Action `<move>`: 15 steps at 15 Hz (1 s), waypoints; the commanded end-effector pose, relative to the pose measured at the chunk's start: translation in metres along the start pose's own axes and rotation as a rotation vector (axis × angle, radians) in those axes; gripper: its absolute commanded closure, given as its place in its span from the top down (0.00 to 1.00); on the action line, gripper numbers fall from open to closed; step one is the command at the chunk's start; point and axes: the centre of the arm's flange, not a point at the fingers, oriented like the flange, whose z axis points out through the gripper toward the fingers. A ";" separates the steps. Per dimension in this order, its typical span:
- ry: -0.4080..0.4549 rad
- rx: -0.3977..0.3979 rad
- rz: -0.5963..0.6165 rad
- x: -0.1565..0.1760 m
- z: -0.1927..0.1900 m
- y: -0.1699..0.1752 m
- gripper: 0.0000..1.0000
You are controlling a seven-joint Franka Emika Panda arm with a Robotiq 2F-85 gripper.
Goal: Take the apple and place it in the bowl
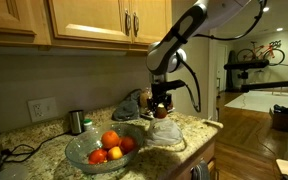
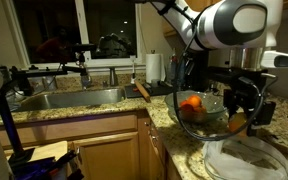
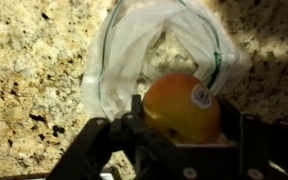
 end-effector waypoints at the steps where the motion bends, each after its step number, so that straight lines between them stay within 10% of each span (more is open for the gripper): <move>1: 0.041 0.065 -0.070 -0.030 -0.024 -0.008 0.47; 15: 0.080 0.138 -0.336 -0.030 -0.052 -0.107 0.47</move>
